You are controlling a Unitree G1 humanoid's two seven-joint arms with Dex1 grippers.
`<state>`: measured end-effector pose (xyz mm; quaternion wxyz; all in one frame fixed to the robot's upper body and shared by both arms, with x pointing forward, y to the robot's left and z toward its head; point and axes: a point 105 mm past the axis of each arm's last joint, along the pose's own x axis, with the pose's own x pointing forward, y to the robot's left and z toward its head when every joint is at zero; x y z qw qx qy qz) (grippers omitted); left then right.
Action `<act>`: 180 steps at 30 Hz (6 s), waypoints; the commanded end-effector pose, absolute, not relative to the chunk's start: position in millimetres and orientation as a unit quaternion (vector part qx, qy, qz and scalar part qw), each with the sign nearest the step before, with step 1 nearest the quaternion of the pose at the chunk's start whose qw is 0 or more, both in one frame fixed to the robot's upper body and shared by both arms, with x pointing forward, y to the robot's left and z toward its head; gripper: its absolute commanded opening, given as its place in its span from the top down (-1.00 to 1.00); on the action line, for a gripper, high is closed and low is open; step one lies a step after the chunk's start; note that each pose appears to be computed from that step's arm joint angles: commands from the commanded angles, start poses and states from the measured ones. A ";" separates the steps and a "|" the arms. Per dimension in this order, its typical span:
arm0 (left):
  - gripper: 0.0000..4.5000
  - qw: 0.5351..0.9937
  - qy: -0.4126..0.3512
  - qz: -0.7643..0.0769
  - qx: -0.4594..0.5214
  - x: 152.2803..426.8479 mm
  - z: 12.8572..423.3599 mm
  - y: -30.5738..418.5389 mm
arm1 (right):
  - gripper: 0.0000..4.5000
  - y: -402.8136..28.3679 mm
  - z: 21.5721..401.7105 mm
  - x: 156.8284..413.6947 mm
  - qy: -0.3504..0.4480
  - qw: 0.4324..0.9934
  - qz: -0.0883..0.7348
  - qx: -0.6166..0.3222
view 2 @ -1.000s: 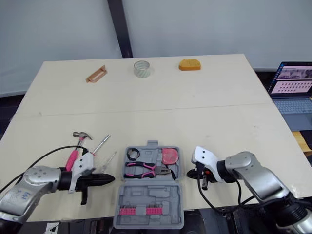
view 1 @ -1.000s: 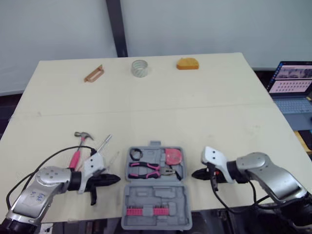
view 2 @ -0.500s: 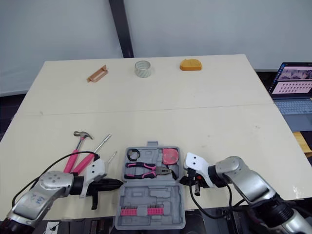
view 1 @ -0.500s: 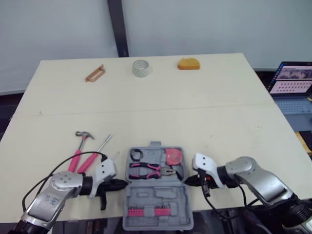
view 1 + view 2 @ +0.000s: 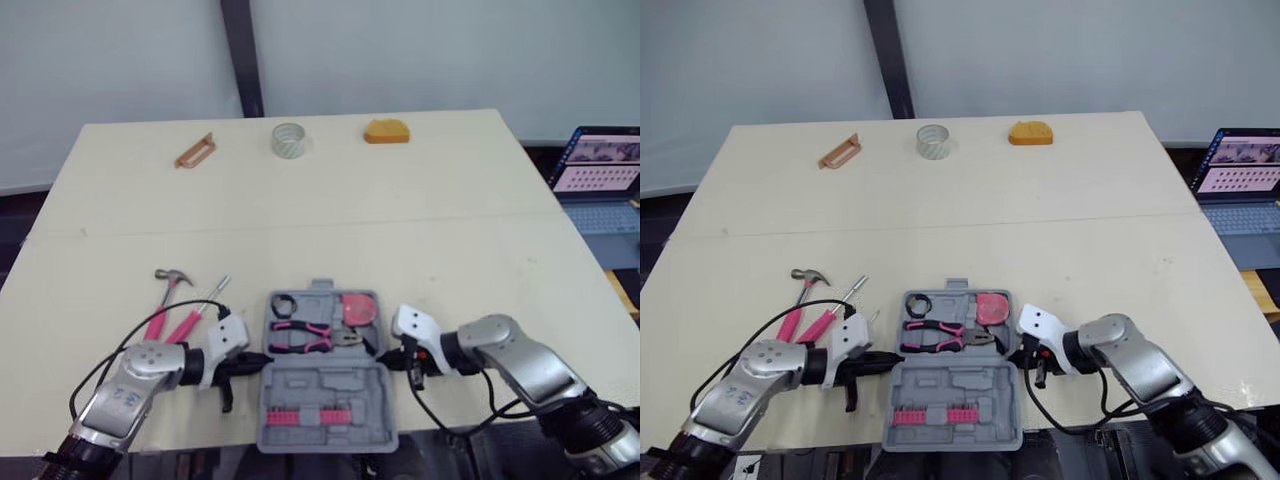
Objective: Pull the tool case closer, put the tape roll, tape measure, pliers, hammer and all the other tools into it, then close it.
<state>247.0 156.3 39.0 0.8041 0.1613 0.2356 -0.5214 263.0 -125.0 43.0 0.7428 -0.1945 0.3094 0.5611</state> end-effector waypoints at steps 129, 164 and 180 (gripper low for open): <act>0.75 0.890 0.112 -0.418 0.147 266.9 122.8 204.6 | 1.00 -190.5 119.1 294.6 0.196 0.845 0.480 -0.127; -1.00 0.988 0.112 -0.059 0.093 204.9 122.7 409.1 | -0.99 -317.2 143.3 307.3 0.123 0.948 0.288 -0.056; -1.00 0.967 0.087 -0.214 0.104 247.0 139.7 320.7 | -0.99 -257.0 169.3 324.4 0.057 0.940 0.335 -0.045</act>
